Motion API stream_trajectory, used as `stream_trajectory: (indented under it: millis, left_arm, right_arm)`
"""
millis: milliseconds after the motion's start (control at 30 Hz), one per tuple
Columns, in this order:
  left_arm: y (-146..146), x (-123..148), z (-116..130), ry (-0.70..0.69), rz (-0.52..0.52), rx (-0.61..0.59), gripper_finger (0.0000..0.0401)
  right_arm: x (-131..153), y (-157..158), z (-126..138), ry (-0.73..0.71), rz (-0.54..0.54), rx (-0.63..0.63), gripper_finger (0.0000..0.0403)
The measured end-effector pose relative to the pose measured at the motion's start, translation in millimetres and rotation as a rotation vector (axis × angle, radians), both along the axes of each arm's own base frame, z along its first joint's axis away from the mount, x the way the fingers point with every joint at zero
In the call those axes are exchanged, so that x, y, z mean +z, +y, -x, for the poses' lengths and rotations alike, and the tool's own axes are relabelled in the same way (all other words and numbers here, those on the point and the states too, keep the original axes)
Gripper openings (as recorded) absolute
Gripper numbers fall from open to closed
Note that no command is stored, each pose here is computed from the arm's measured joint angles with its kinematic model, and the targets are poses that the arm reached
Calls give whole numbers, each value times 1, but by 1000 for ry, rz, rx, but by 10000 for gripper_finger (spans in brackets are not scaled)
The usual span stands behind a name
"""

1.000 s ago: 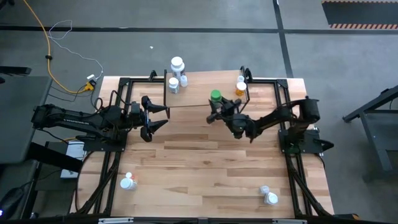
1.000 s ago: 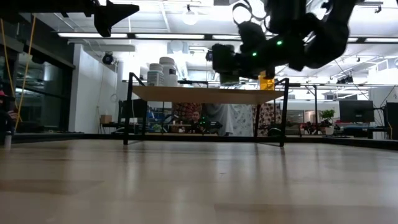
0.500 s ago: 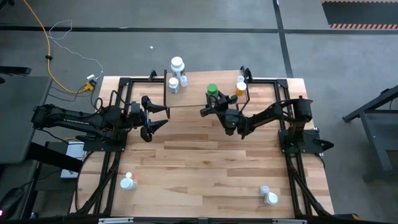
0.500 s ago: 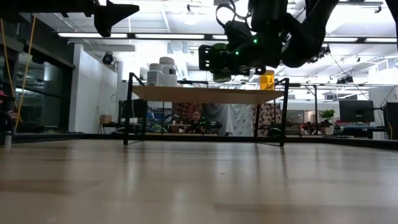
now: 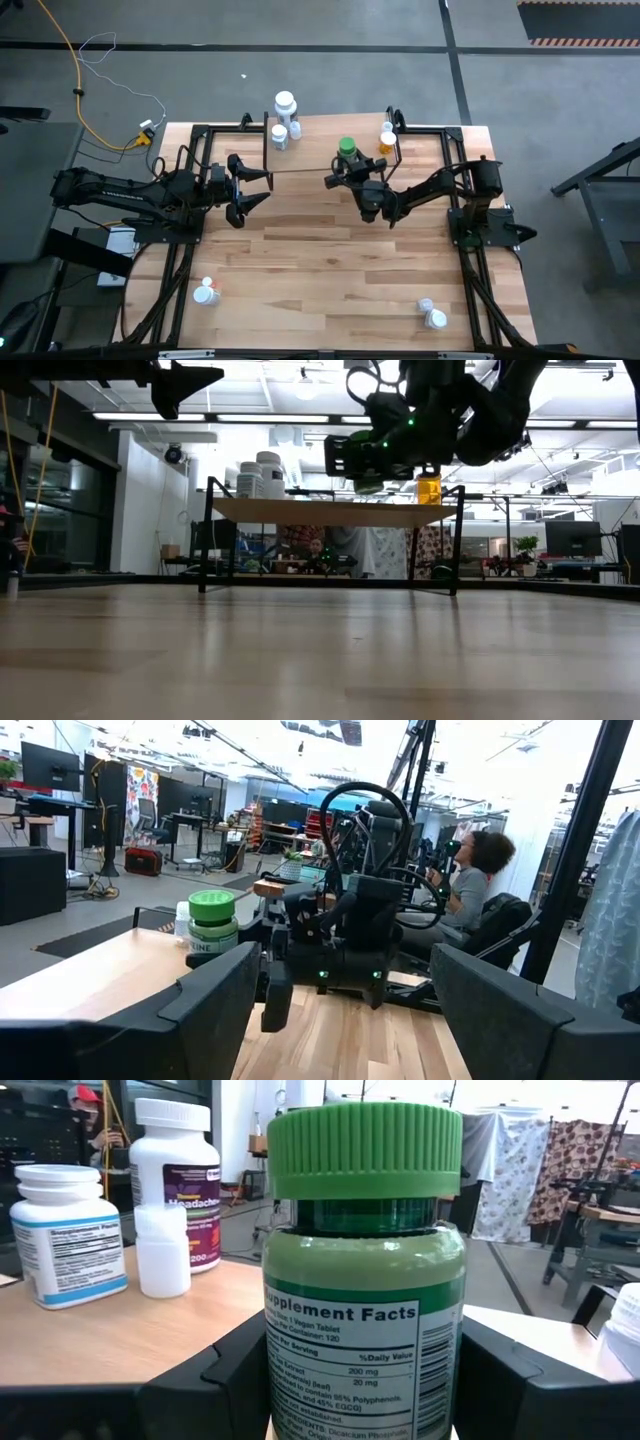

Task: Pick and place medicine bottles onto shelf by color
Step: Put the green pill bottle on the shelf

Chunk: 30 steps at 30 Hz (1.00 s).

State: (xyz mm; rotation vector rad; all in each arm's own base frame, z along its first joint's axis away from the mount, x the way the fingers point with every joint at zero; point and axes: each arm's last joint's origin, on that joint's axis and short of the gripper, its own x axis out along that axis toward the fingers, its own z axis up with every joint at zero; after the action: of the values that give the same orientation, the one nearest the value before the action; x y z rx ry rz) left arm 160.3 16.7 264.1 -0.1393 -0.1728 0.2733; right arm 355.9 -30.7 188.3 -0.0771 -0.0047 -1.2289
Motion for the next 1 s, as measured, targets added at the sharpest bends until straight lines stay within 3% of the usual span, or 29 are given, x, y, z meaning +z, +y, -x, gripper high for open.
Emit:
stream_trajectory:
  millis: [233,433,633,833,1000]
  left_arm:
    - [0,0,0,0,0,0,287]
    - [0,0,0,0,0,0,287]
    - [0,0,0,1,0,0,287]
    - [0,0,0,1,0,0,287]
    - [0,0,0,2,0,0,287]
  right_arm:
    - [2,0,1,32,-7,23,217]
    - [22,-13,14,67,-99,144,217]
    - [40,-24,32,62,-137,148,217]
    - [17,-25,48,-16,-206,184,217]
    - [7,-24,57,-90,-196,161,217]
